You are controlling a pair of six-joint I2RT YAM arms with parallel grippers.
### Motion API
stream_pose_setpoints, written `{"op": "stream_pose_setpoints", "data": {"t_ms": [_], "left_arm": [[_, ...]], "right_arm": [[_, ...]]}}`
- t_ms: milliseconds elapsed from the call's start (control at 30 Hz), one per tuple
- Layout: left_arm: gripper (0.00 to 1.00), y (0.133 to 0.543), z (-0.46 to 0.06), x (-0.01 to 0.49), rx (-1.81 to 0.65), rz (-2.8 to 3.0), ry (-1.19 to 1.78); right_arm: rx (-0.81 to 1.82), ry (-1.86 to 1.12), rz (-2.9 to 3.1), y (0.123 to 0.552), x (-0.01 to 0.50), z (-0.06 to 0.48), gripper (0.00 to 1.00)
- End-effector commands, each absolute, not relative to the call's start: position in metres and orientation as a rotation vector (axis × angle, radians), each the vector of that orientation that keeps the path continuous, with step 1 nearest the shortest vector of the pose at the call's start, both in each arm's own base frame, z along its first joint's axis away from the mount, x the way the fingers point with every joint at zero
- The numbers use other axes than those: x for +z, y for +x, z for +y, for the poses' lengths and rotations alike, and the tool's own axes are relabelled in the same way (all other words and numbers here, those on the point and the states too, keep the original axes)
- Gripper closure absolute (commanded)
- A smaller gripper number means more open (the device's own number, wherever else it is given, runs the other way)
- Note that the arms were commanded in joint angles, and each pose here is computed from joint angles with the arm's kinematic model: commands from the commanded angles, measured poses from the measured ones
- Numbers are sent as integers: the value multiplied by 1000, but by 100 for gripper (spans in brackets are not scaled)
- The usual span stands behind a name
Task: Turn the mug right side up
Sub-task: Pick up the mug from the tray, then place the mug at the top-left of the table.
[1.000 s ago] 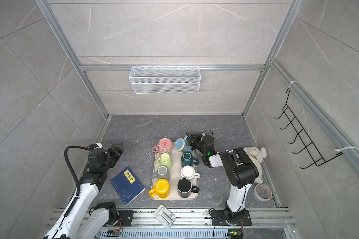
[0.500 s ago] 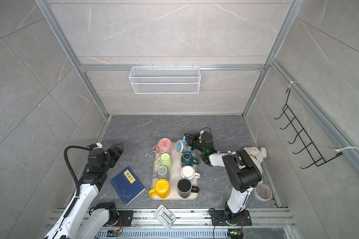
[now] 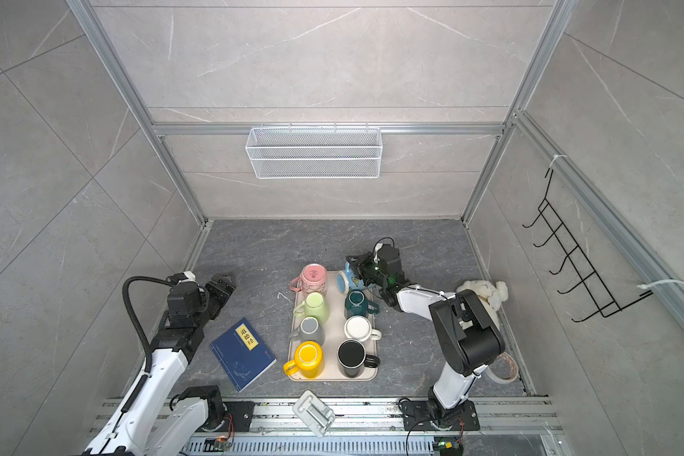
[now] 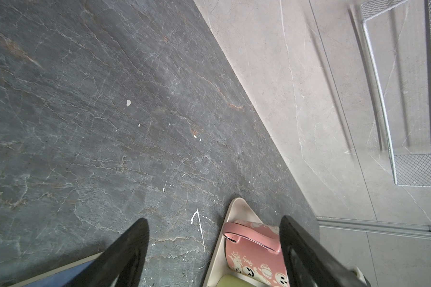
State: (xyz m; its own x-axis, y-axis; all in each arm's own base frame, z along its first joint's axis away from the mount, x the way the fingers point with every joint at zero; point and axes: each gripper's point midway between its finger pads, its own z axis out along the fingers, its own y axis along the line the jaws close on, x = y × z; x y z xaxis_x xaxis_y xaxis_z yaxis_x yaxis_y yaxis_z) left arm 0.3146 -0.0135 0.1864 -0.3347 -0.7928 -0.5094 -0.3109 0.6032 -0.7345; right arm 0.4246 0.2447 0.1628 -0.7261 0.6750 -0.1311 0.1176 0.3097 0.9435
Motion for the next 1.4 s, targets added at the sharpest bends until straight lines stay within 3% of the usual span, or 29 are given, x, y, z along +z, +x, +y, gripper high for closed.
{"op": "stream_pose_setpoints", "data": {"t_ms": [0, 300, 767, 1367], "left_arm": [[17, 323, -20, 215, -684, 1872, -785], [20, 338, -51, 244, -767, 1912, -574], [21, 363, -201, 326, -872, 2047, 288], [21, 338, -266, 374, -1002, 1914, 737]], "right_arm": [[1383, 432, 1947, 424, 236, 253, 100], [1103, 85, 1979, 410, 265, 271, 100], [368, -604, 1853, 369, 287, 314, 100], [-317, -862, 1546, 363, 277, 327, 100]]}}
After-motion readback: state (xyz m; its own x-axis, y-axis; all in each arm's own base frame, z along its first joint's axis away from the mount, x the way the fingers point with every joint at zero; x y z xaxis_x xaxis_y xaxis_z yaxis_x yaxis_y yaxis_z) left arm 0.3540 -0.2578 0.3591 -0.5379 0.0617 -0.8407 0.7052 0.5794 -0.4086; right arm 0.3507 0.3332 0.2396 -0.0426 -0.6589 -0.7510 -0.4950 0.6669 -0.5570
